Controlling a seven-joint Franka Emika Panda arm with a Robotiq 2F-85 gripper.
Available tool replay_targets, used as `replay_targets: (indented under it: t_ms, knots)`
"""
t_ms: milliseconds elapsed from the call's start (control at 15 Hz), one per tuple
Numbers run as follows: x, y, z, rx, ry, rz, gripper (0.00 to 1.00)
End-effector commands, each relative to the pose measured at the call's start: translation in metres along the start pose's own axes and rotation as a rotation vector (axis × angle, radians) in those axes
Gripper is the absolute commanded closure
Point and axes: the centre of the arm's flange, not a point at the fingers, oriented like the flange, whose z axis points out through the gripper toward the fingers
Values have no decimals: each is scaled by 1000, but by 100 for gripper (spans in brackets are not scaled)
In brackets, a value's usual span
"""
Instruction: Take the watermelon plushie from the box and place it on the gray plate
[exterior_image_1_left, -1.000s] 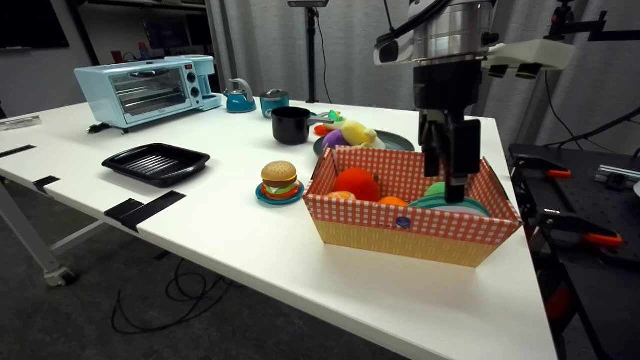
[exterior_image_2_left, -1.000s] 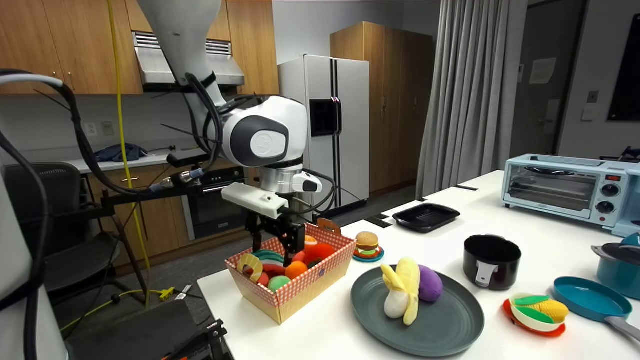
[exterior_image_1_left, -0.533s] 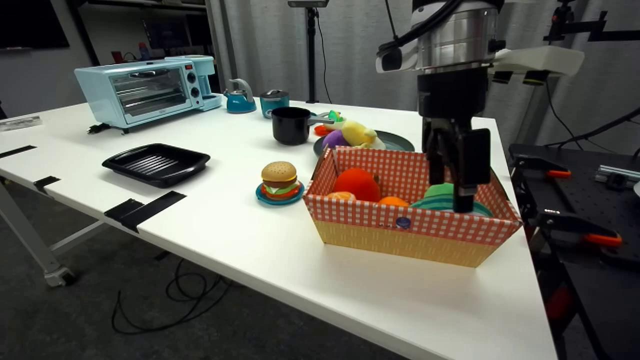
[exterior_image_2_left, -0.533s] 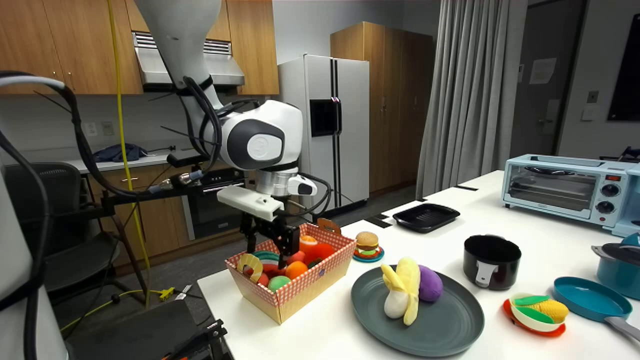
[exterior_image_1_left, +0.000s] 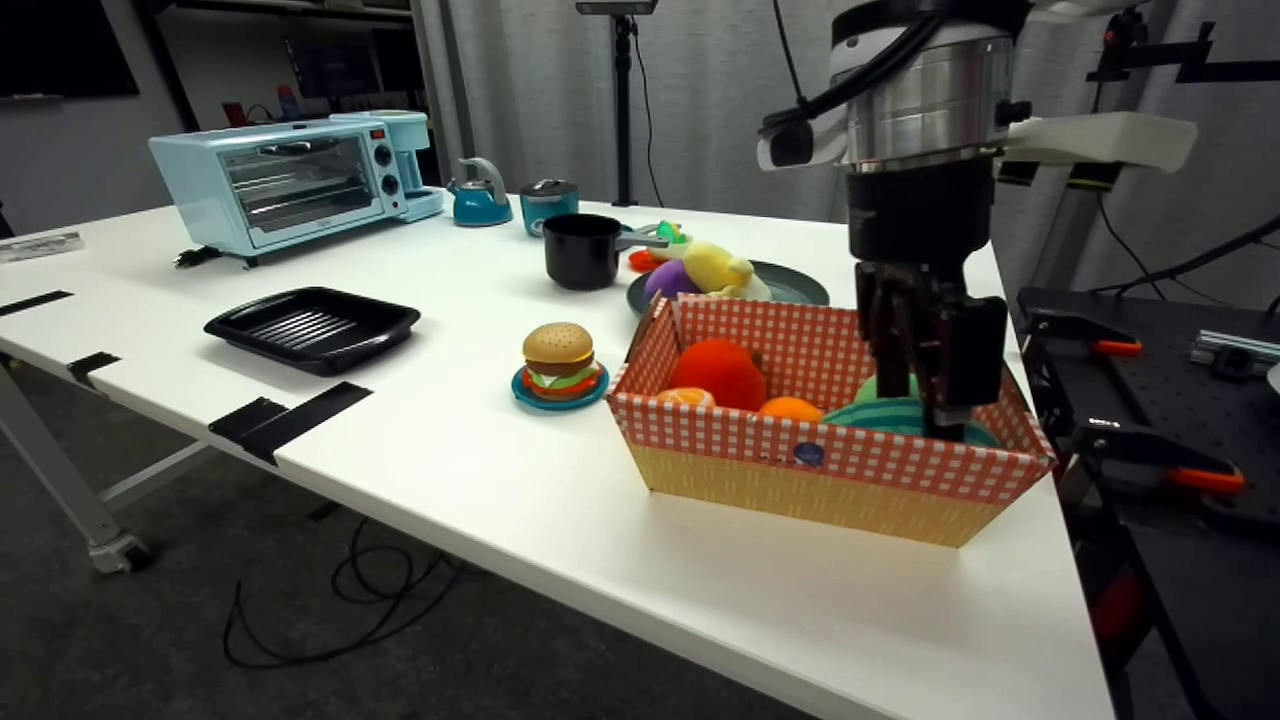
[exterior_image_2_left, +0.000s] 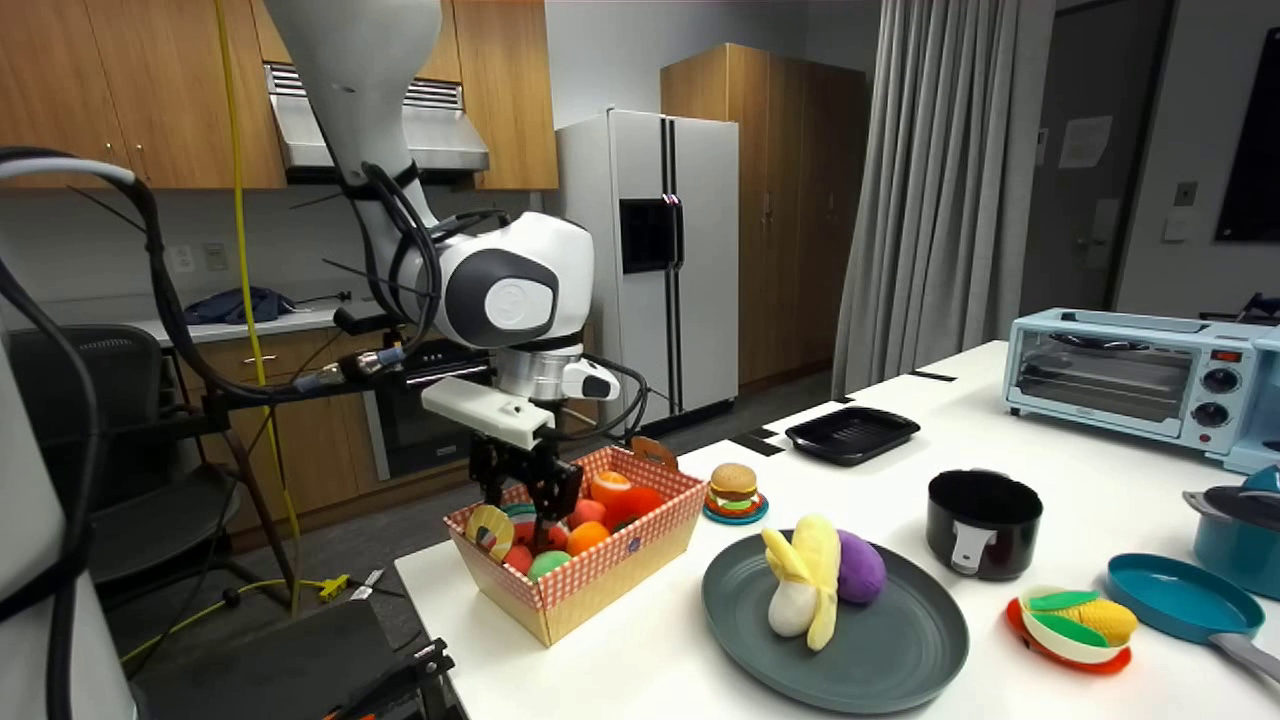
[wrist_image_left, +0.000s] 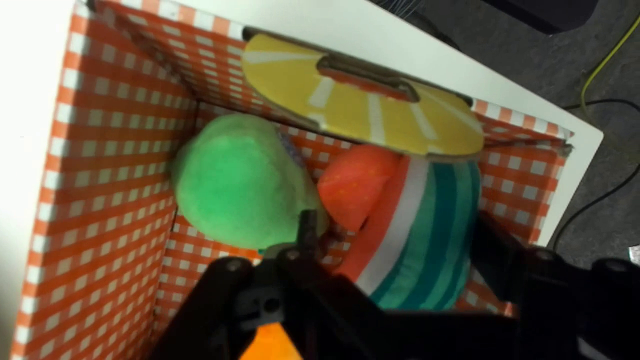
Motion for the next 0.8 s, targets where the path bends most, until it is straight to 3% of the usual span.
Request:
replay_targets:
  t_ms: [0,400,733]
  knots:
    - [-2,-2,7,21,-7,6,55]
    - [-3,0,7,10,-16,13,97]
    - [2,6,-8,-3,6,26,99]
